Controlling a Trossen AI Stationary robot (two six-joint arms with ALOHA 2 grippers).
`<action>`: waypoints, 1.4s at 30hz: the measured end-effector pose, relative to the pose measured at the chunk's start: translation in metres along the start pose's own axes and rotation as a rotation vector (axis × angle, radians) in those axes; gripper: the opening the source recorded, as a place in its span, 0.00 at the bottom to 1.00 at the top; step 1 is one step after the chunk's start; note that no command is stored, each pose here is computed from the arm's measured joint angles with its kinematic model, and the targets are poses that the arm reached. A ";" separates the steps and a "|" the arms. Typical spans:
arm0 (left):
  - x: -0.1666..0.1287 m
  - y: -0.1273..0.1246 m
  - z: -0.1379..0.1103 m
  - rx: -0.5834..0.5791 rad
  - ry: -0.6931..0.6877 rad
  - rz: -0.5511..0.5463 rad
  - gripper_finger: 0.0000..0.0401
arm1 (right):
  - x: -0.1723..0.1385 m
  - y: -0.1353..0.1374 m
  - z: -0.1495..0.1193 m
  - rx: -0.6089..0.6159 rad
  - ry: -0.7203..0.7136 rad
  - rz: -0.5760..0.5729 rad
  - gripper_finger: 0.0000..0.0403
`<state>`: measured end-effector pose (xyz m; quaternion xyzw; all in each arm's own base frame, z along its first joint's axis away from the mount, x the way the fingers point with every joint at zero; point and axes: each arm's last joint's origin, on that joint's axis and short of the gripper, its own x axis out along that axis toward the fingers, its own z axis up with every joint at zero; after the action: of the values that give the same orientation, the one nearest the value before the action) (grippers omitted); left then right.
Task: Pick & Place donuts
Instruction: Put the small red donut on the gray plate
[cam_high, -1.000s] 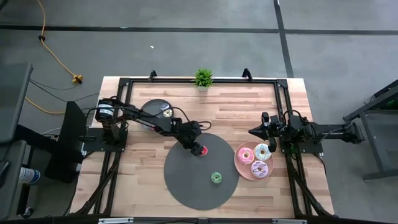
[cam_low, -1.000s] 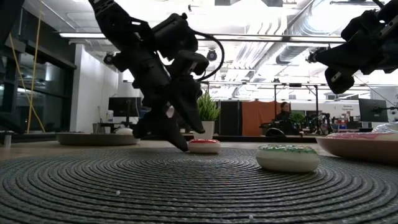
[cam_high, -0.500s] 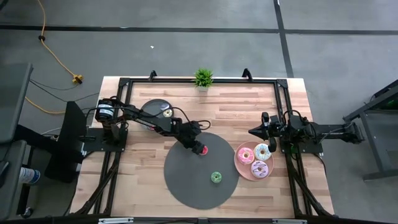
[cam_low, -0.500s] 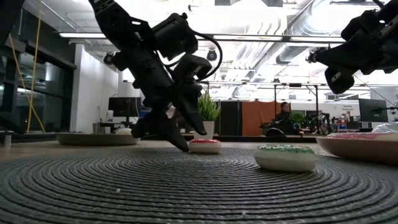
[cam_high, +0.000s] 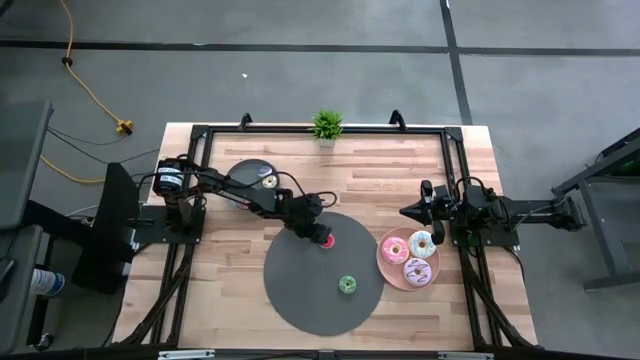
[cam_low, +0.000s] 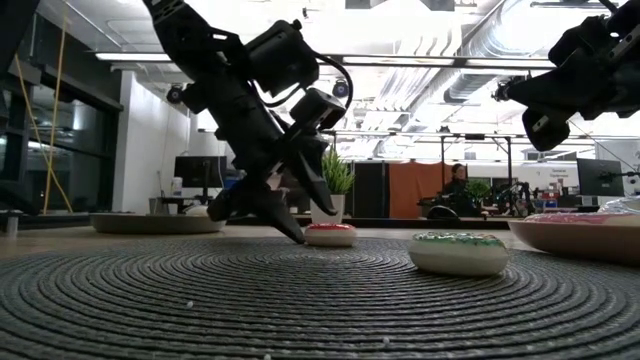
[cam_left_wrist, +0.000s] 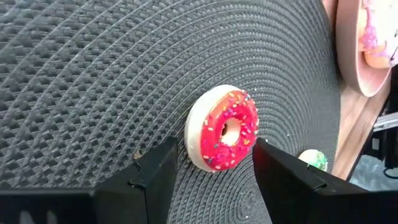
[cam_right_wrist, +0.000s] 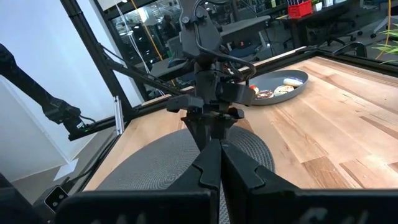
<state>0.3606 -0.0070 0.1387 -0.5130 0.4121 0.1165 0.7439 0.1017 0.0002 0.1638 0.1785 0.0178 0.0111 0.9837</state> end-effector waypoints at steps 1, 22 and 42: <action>0.000 -0.001 0.000 -0.006 0.001 -0.004 0.50 | 0.000 0.000 0.000 0.000 0.000 0.000 0.00; 0.004 -0.001 0.005 -0.046 0.021 -0.023 0.50 | 0.000 0.000 0.000 0.000 0.000 0.000 0.00; 0.004 -0.005 0.007 -0.059 0.022 -0.073 0.50 | 0.000 0.000 0.000 0.000 0.000 0.000 0.00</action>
<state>0.3692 -0.0042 0.1402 -0.5507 0.3975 0.0959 0.7277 0.1017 0.0002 0.1637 0.1784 0.0178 0.0112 0.9837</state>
